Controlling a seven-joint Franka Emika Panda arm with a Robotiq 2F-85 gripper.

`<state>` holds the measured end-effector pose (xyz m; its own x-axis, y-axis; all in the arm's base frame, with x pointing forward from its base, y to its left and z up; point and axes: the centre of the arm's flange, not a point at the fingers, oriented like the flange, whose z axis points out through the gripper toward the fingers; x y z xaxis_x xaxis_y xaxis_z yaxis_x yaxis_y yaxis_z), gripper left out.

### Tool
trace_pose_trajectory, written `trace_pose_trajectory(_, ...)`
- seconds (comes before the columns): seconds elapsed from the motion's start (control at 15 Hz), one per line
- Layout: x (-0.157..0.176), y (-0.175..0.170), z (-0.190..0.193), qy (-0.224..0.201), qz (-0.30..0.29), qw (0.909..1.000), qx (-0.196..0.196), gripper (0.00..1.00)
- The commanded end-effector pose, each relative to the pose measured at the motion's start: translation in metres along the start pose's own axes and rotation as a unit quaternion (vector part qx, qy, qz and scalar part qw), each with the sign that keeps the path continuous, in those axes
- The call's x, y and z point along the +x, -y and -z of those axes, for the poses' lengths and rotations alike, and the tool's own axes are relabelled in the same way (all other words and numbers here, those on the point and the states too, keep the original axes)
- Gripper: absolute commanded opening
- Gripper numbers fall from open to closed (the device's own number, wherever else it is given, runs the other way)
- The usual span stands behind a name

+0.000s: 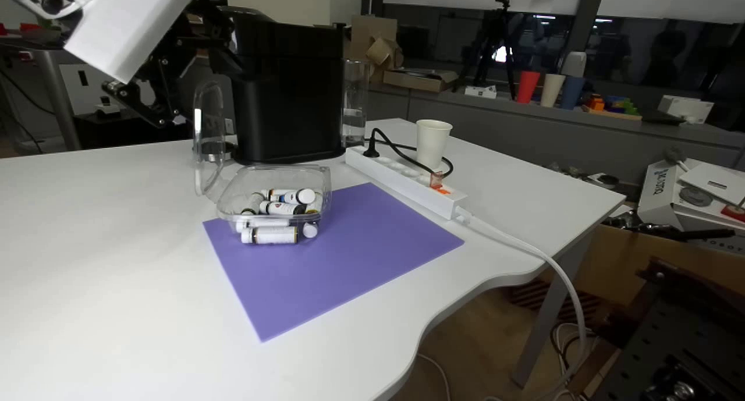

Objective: Close the lid of the colourless bowl

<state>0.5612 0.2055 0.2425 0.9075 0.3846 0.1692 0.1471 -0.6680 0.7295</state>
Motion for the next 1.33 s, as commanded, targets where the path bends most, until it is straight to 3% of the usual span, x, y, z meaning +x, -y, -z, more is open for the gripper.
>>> trace_pose_trajectory(0.0, -0.016, -0.036, -0.001, 0.04, -0.06, 0.997, 0.029, 1.0)
trace_pose_trajectory(0.33, -0.028, -0.073, -0.017, 0.098, -0.127, 0.9849, 0.064, 1.0)
trace_pose_trajectory(0.47, -0.037, -0.085, -0.028, 0.127, -0.145, 0.9764, 0.097, 1.0)
trace_pose_trajectory(0.93, -0.071, -0.118, -0.077, 0.215, -0.193, 0.9365, 0.198, 1.0)
trace_pose_trajectory(1.27, -0.09, -0.136, -0.099, 0.248, -0.21, 0.91, 0.258, 1.0)
